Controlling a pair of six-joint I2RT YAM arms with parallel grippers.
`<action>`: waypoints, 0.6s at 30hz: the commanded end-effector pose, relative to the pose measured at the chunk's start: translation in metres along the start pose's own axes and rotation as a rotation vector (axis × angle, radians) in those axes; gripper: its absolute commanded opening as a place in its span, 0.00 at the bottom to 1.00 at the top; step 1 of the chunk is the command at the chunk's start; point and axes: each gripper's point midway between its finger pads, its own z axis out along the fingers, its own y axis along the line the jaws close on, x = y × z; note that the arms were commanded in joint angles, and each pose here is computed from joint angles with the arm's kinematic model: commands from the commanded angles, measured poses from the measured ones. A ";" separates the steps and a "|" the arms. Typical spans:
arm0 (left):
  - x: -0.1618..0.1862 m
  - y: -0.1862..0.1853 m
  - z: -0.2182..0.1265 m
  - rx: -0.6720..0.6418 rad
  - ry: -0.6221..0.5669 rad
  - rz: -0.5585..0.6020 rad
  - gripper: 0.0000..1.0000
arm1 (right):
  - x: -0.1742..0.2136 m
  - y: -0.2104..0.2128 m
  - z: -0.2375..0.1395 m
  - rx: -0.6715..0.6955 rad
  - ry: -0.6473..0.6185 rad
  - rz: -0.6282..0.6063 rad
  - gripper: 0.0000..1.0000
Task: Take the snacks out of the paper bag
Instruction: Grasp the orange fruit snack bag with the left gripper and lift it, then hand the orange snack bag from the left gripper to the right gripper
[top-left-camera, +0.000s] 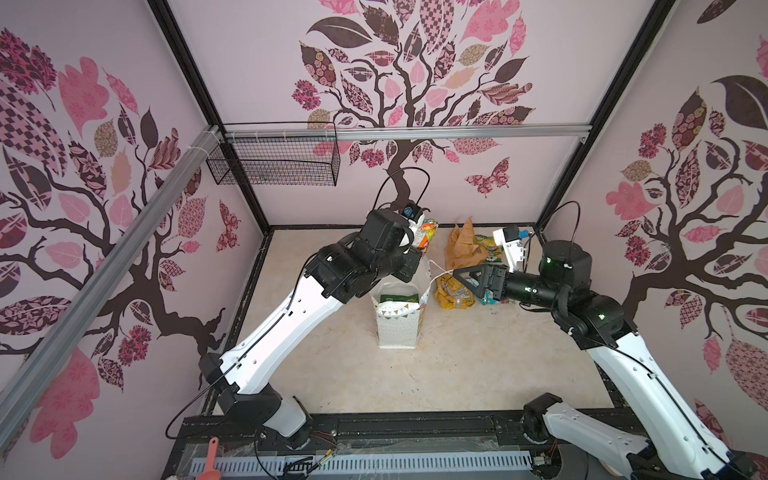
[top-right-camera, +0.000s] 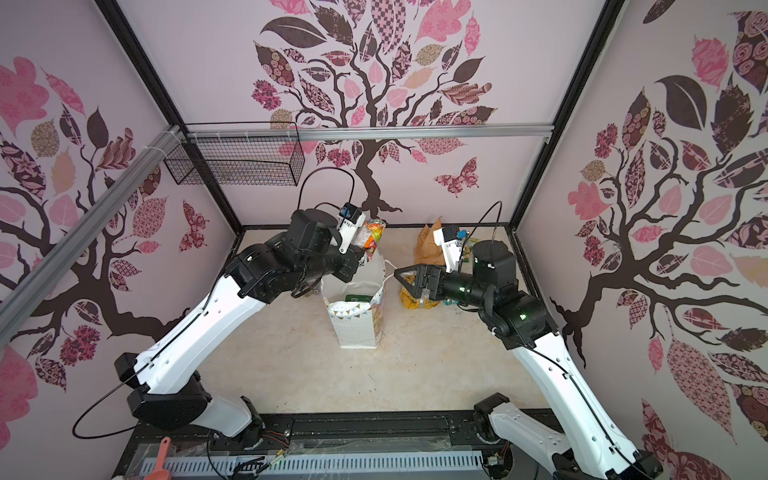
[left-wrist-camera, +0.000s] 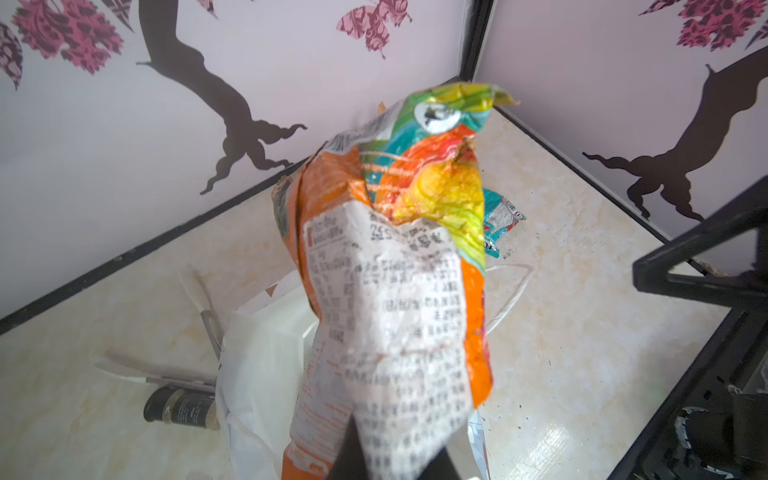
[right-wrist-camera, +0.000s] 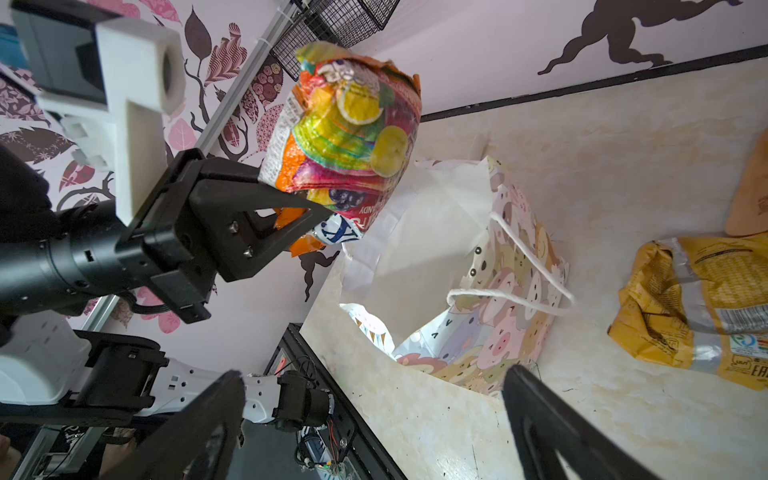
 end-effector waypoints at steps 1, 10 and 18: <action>-0.023 -0.013 -0.011 0.055 -0.123 0.056 0.00 | -0.019 0.020 -0.015 -0.021 -0.067 -0.007 1.00; -0.025 -0.039 -0.025 0.102 -0.186 0.213 0.00 | -0.058 0.044 -0.038 -0.052 -0.238 -0.005 1.00; -0.022 -0.069 -0.024 0.020 -0.195 0.440 0.00 | -0.074 0.052 -0.033 -0.100 -0.285 0.029 1.00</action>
